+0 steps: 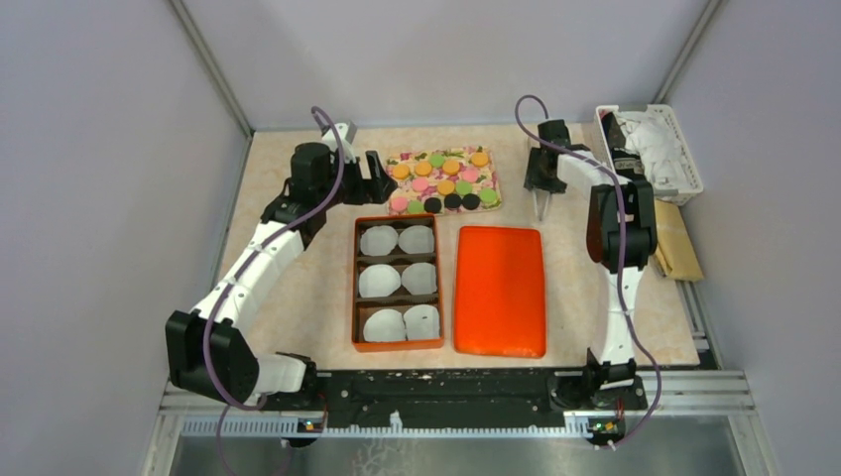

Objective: Pack the cookies

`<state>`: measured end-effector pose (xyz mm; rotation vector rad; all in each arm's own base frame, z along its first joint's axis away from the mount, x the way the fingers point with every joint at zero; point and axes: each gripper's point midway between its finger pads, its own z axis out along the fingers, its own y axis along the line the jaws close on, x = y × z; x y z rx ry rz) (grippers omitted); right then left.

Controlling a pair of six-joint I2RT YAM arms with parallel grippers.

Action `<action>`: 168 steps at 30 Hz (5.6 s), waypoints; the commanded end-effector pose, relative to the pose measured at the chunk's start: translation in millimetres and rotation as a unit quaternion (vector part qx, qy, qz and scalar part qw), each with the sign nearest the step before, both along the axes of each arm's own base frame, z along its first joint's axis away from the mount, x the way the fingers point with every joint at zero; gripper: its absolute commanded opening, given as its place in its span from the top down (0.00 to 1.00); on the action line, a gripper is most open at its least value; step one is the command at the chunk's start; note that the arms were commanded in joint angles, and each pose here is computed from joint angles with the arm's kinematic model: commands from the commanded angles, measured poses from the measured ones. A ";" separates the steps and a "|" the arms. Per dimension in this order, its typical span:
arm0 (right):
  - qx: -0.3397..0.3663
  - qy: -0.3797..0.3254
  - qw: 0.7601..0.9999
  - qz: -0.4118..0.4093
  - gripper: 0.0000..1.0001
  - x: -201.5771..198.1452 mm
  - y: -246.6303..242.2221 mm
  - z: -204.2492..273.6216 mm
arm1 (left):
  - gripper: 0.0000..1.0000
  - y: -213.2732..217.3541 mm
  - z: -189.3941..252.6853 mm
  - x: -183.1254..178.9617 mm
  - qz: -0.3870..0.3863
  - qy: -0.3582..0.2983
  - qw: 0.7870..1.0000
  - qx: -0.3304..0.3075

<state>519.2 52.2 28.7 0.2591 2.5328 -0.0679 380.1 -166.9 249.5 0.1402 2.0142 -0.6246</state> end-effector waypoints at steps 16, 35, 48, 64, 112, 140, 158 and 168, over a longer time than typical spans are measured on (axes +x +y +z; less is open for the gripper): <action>0.032 -0.073 0.996 0.031 0.57 -1.9 10.0 99.7 | 0.10 -6.9 23.8 -0.5 -0.012 -0.031 0.999 -0.033; 0.055 -0.078 0.994 0.058 0.52 -24.5 26.2 127.3 | 0.10 -7.3 30.7 -5.2 -0.015 -0.038 0.998 -0.040; 0.040 -0.141 0.981 0.126 0.69 -51.9 84.6 177.0 | 0.10 -1.8 23.4 -2.2 0.004 -0.029 0.999 -0.034; 0.055 -0.127 0.969 0.205 0.68 -79.8 149.3 164.0 | 0.11 2.7 -8.6 -1.5 0.024 0.014 0.999 -0.027; 0.005 -0.053 0.976 0.213 0.77 -50.4 197.5 94.4 | 0.11 8.2 -12.7 -1.1 0.028 0.019 0.999 -0.019; 0.012 -0.144 0.935 0.323 1.00 -175.5 239.3 201.5 | 0.21 86.0 -9.8 30.9 0.182 0.066 0.979 -0.061; 0.019 -0.107 0.895 0.432 1.00 -256.4 320.4 162.0 | 0.19 83.5 -53.6 19.5 0.173 0.115 0.976 -0.066; 0.012 -0.094 0.895 0.435 1.00 -249.9 335.4 140.1 | 0.19 86.0 -54.7 18.4 0.175 0.113 0.976 -0.059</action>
